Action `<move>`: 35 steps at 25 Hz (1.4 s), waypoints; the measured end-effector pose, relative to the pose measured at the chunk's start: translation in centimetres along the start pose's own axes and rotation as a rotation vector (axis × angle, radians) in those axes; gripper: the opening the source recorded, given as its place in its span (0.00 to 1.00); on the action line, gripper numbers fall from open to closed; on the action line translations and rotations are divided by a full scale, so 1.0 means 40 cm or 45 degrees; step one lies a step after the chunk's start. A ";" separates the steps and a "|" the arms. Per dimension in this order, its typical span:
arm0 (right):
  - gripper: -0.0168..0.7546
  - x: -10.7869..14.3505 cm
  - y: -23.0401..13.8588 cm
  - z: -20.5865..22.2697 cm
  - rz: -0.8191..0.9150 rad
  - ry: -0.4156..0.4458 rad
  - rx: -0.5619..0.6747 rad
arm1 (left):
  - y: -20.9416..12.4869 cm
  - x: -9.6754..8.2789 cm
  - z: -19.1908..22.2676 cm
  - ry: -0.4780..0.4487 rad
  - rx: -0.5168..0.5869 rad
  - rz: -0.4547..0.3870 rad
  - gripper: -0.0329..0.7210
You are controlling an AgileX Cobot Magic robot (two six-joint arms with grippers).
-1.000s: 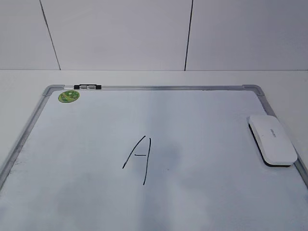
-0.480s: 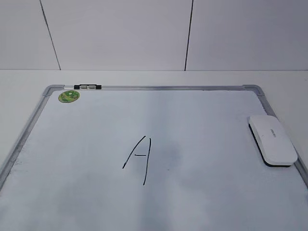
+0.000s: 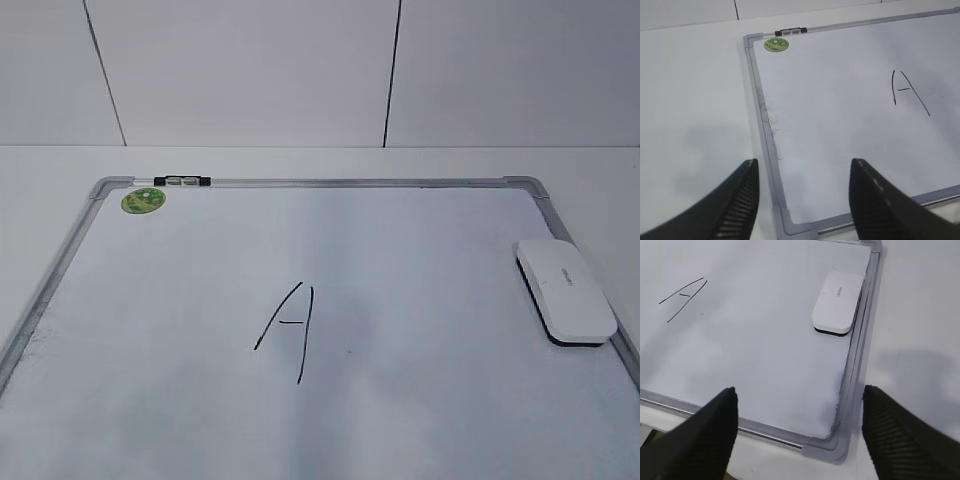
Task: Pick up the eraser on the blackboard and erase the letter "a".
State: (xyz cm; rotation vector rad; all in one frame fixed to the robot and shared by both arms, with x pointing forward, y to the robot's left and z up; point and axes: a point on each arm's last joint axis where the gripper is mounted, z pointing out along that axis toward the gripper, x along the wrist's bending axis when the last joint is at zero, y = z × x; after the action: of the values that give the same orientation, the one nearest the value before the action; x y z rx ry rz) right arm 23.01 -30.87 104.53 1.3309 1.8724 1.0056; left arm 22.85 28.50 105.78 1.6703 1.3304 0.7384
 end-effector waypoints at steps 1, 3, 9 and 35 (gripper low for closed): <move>0.79 0.000 0.000 0.000 -0.001 -0.002 0.000 | 0.001 0.000 0.000 -0.002 -0.003 -0.001 0.62; 0.79 -0.001 0.000 0.000 -0.001 -0.003 -0.001 | 0.000 0.000 0.000 -0.002 -0.001 -0.001 0.62; 0.79 0.000 -0.001 -0.001 0.007 -0.017 -0.002 | 0.000 -0.001 0.000 0.004 -0.001 -0.005 0.62; 0.79 0.007 -0.002 -0.003 0.165 -0.283 0.017 | 0.002 -0.002 0.004 0.109 -0.009 -0.062 0.62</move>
State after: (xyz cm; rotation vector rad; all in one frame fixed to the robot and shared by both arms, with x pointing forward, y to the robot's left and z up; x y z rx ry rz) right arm 22.79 -30.65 104.53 1.5219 1.6471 0.8701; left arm 23.00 28.36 105.79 1.6103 1.4211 0.7924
